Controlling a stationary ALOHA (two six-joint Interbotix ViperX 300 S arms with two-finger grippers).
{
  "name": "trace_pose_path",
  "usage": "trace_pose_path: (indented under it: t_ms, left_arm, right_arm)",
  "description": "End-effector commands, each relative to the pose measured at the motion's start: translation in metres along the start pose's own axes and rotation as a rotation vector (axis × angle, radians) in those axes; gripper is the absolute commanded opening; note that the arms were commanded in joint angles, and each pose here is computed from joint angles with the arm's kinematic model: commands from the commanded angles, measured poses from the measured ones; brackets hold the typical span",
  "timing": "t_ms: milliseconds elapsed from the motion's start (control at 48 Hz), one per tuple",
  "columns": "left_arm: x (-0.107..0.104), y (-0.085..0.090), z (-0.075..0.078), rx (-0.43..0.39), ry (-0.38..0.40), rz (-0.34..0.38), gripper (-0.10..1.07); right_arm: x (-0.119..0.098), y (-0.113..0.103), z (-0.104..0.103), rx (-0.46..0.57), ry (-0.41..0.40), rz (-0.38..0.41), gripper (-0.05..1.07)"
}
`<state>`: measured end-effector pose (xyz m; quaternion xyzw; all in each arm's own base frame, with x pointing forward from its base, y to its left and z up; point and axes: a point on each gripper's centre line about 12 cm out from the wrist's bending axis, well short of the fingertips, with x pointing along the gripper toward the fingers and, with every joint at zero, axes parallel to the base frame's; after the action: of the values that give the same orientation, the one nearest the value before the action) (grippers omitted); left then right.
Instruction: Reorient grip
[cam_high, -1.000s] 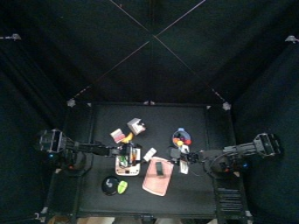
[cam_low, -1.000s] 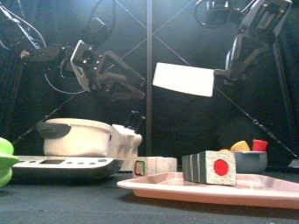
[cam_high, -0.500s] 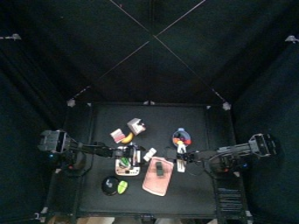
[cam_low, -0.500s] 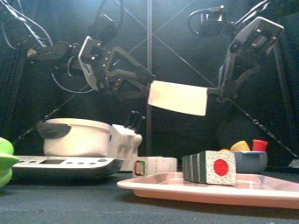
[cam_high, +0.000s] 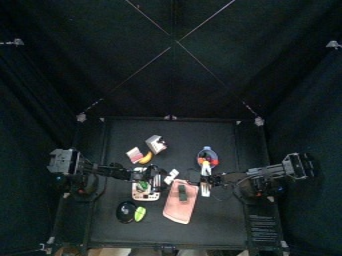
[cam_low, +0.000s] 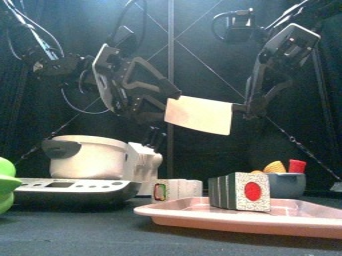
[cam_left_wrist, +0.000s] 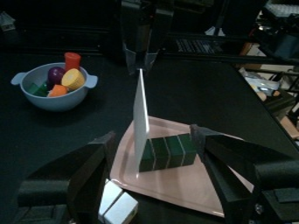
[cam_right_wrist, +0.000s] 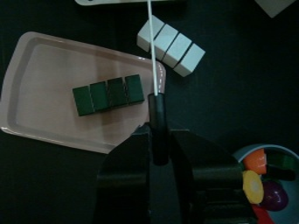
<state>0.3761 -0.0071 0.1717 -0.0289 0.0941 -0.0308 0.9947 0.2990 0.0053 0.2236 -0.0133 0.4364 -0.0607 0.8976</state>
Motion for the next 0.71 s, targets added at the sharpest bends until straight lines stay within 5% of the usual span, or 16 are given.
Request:
trace_pose_path:
  t_ms: [0,688]
  left_arm:
    - [0.004,0.004,0.008,0.003,-0.029,0.007,0.99]
    - [0.004,0.008,0.003,0.013,-0.017,0.011,0.48]
  right_arm:
    - [-0.008,0.0,0.012,0.006,-0.045,0.005,0.42]
    - [0.002,0.002,0.007,0.002,-0.01,0.005,0.42]
